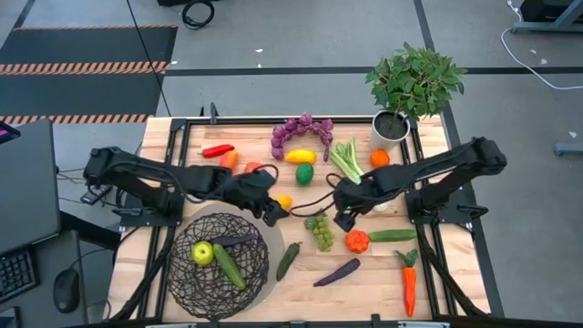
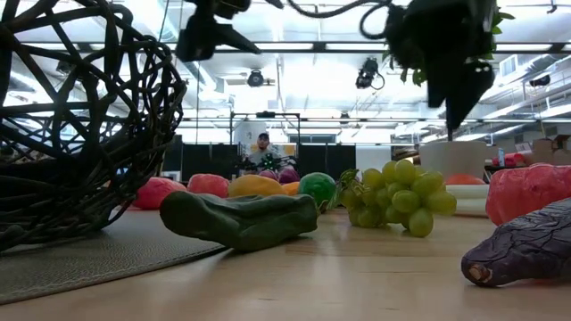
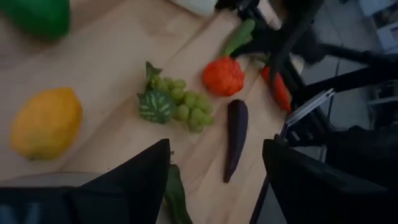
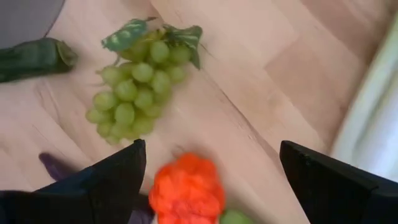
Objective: Build produce basket
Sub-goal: Put the cucumber into the black basket
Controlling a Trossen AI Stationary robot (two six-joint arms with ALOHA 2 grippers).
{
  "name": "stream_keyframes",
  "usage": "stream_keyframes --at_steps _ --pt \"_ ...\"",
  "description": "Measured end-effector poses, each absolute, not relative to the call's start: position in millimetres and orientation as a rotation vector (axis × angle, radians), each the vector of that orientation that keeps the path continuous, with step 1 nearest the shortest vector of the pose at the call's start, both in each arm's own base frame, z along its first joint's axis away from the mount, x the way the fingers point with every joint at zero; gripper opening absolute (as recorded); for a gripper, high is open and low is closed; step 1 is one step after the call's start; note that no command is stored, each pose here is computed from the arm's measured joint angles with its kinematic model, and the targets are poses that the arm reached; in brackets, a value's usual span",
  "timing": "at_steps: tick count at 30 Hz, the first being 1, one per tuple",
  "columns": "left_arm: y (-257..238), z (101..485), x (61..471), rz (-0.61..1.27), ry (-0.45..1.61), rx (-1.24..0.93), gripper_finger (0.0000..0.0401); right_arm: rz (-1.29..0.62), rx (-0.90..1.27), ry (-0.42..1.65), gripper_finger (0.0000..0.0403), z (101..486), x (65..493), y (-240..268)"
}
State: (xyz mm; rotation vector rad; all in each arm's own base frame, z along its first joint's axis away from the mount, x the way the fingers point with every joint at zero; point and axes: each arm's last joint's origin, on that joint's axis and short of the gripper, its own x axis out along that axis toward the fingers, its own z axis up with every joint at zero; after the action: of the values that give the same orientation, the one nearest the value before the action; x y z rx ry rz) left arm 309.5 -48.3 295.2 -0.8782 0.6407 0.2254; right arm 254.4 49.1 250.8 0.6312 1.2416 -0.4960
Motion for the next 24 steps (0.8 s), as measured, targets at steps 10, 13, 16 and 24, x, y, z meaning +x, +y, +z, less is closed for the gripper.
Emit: stream_keyframes --at_steps 10,13,16,24 --pt "-57.1 267.1 349.2 0.247 0.766 -0.855 0.0244 -0.521 0.728 1.220 0.0372 248.5 200.7 48.7" --pt "-54.9 261.0 357.2 0.224 0.804 -0.879 0.0243 -0.527 0.771 1.239 0.0372 242.2 185.7 53.0" --pt "-55.4 253.1 363.2 0.208 0.844 -0.869 0.0241 -0.548 0.817 1.239 0.0372 236.7 173.0 58.3" --pt "-55.9 247.6 373.6 0.196 0.859 -0.835 0.0240 -0.546 0.932 1.214 0.0372 221.3 164.8 79.7"
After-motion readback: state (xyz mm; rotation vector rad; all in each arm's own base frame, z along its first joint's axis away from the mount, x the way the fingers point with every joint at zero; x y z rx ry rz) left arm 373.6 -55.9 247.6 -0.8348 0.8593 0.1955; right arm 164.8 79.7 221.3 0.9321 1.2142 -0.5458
